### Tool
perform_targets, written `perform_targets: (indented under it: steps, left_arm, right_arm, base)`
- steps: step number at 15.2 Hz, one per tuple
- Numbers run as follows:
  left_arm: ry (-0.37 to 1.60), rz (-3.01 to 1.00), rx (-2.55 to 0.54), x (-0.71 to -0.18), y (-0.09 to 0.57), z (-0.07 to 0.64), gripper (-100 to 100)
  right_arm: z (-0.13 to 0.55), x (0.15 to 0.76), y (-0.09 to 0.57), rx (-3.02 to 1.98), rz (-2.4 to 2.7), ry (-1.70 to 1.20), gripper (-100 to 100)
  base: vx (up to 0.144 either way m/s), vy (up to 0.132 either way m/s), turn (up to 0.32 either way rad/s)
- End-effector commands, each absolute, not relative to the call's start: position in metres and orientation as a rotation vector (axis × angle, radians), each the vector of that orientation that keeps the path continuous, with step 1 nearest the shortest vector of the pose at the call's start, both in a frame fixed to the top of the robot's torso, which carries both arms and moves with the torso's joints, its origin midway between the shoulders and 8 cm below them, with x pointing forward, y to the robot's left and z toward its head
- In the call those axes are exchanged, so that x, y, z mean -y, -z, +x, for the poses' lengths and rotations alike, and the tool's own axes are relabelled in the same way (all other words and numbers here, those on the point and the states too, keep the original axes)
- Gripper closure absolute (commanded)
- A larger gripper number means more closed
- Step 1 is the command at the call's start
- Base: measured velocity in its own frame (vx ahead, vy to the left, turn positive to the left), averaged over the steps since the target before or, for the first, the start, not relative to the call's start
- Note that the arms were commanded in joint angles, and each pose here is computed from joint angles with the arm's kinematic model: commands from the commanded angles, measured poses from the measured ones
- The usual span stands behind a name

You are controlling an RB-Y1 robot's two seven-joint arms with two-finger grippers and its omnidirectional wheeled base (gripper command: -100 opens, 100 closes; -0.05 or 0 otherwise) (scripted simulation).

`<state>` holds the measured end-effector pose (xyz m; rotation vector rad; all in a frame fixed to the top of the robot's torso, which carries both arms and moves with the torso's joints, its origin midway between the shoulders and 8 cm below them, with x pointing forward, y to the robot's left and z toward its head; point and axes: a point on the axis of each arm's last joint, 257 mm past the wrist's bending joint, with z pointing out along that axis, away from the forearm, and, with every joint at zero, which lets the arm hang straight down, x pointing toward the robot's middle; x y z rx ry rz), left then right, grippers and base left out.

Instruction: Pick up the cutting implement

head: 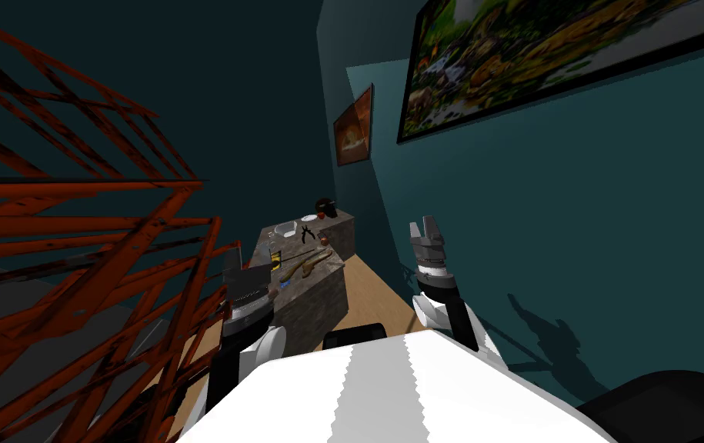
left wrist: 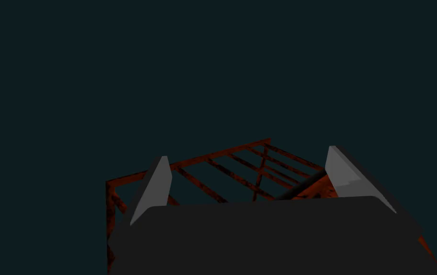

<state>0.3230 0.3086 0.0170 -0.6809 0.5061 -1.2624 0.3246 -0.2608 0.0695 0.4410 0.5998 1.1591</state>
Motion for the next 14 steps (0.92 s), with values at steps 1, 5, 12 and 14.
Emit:
perform_targets:
  steps: [1,5,12,14]
  left_arm:
    - [1.270,-0.664,-0.552,-0.306,-0.015,0.328,-100]
    - [1.281,-0.657,-0.624,-0.305,-0.010,0.337,-100]
    - [1.294,-0.709,-0.778,-0.314,0.012,0.364,-100]
    - [1.296,-0.730,-0.812,-0.319,0.018,0.371,-100]
  right_arm:
    - [0.325,0.261,-0.069,-0.600,0.441,-1.159,0]
    - [0.325,0.261,-0.069,-0.600,0.441,-1.159,0]
    - [0.325,0.261,-0.069,-0.600,0.441,-1.159,0]
    - [0.325,0.261,-0.069,-0.600,0.441,-1.159,0]
  base:
    - [-0.002,-0.003,-0.017]
    - [-0.007,-0.005,-0.024]
    - [-0.015,-0.016,-0.052]
    - [-0.013,-0.018,-0.057]
